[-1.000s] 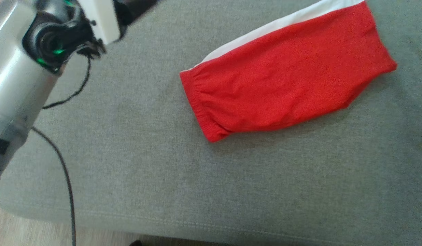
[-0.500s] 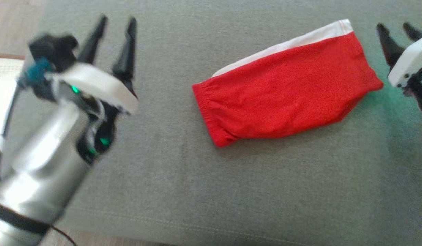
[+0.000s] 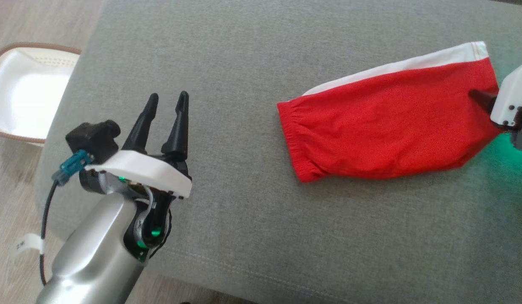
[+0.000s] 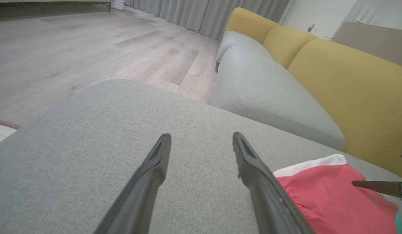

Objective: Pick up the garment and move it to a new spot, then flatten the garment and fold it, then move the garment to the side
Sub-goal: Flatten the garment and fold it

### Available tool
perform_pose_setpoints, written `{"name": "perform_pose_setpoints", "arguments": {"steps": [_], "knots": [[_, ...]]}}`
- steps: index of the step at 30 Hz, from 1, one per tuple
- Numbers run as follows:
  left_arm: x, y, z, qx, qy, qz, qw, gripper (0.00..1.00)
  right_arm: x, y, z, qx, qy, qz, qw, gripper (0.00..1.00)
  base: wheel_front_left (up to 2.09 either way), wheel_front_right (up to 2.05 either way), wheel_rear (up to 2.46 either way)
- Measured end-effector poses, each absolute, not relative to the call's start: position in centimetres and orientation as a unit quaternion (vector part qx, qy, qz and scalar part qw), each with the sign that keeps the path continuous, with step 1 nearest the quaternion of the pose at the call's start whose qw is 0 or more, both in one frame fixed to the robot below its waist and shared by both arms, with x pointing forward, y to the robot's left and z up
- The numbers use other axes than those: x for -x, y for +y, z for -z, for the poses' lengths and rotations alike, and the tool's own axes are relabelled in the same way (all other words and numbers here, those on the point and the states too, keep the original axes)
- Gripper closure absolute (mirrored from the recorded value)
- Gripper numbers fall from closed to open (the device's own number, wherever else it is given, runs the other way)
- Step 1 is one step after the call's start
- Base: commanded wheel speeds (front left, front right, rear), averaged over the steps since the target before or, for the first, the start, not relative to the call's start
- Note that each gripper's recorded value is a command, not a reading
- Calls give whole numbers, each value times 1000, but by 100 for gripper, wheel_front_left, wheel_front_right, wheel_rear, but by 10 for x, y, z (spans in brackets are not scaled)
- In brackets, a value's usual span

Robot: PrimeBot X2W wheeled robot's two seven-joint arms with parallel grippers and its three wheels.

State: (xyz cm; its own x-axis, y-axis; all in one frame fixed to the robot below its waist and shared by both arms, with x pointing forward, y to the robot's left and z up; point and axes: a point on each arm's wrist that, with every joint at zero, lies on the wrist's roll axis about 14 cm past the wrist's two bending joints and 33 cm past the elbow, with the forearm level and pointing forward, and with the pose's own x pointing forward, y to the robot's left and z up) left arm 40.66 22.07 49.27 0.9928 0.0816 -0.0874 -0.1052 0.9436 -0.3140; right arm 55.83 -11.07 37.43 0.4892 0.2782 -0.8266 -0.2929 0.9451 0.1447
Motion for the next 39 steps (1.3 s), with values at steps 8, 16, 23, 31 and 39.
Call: {"name": "perform_pose_setpoints", "arguments": {"steps": [8, 16, 23, 31, 39], "knots": [[-394, 223, -486, 172, 36, -62, 983, 0, -545, -88, -372, -27, 527, -182, 830, 10, 0, 0, 0], [-397, 222, -495, 125, 13, -58, 990, 0, -544, -94, -377, -40, 477, -175, 860, 100, 0, 0, 0], [-392, 211, -494, 109, 5, -51, 993, 0, -550, -119, -412, -75, 402, -152, 900, 100, 0, 0, 0], [-396, 175, -495, 113, 0, -4, 994, 0, -514, -178, -415, -121, 358, -85, 922, 100, 0, 0, 0], [-393, 163, -498, 114, -5, 13, 993, 0, -519, -185, -451, -117, 291, -90, 945, 100, 0, 0, 0]]}}
